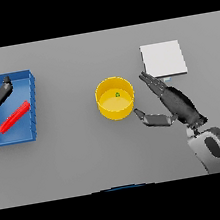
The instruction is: Pick up the red beaker and tilt it to pour out 1 green nut into yellow bowl. Pick up the yellow bowl and place it on the metallic measuring scale.
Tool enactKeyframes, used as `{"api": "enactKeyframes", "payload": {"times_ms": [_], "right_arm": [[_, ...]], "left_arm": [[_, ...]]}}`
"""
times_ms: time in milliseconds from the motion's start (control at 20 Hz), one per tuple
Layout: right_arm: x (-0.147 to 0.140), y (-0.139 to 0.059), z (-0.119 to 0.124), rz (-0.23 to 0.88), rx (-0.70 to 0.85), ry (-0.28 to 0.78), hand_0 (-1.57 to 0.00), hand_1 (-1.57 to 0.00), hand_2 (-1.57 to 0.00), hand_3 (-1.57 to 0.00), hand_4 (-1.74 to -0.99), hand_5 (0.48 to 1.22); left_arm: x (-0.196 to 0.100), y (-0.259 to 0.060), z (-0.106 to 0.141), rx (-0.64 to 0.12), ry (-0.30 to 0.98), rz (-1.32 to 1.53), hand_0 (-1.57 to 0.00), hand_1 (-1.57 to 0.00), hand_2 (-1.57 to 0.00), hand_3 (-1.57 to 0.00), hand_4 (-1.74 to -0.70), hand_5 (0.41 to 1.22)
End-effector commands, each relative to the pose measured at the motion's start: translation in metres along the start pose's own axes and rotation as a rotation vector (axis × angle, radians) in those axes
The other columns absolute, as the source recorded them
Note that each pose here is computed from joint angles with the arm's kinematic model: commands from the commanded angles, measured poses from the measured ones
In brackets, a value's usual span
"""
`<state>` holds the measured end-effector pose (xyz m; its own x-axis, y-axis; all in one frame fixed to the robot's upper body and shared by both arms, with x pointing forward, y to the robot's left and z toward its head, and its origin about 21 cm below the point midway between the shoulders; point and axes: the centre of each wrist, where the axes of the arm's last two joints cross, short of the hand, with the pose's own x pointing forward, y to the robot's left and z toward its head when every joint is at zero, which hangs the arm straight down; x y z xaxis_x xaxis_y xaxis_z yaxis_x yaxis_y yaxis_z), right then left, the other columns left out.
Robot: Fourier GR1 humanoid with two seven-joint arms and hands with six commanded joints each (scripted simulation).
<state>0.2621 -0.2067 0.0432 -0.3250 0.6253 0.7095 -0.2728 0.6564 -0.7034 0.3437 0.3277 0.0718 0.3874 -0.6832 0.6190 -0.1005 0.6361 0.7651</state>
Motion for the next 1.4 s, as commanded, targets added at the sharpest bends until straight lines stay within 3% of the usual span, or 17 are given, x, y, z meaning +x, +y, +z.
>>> {"api": "enactKeyframes", "payload": {"times_ms": [0, 150, 350, 550, 1000, 1350], "right_arm": [[0.003, -0.003, -0.008, 0.076, 0.05, -0.025, 0.0, 0.0, 0.0, 0.0, -1.122, 0.674], [0.007, -0.009, -0.027, 0.252, 0.192, -0.068, 0.0, 0.0, 0.0, 0.0, -1.192, 0.677], [0.017, -0.018, -0.051, 0.463, 0.351, -0.154, 0.0, 0.0, 0.0, 0.0, -1.225, 0.684], [0.024, -0.01, -0.069, 0.644, 0.49, -0.211, 0.0, 0.0, 0.0, 0.0, -1.218, 0.707], [0.037, 0.017, -0.109, 0.742, 0.688, -0.207, 0.0, 0.0, 0.0, 0.0, -1.245, 0.73], [0.035, 0.028, -0.12, 0.793, 0.769, -0.185, 0.0, 0.0, 0.0, 0.0, -1.263, 0.739]], "left_arm": [[0.003, 0.0, 0.0, 0.005, 0.0, -0.005, -0.02, -0.02, -0.02, -0.02, -0.74, 0.668], [0.001, 0.001, -0.003, -0.001, 0.012, -0.01, -0.01, -0.01, -0.01, -0.01, -0.73, 0.68], [0.0, 0.0, -0.002, -0.004, 0.021, -0.017, 0.0, 0.0, 0.0, 0.0, -0.74, 0.696], [0.002, 0.002, -0.004, -0.002, 0.018, -0.014, 0.0, 0.0, 0.0, 0.0, -0.75, 0.704], [-0.004, 0.006, -0.001, 0.004, 0.022, -0.018, 0.0, 0.0, 0.0, 0.0, -0.74, 0.699], [-0.006, 0.012, -0.002, 0.0, 0.019, -0.016, 0.0, 0.0, 0.0, 0.0, -0.74, 0.699]]}}
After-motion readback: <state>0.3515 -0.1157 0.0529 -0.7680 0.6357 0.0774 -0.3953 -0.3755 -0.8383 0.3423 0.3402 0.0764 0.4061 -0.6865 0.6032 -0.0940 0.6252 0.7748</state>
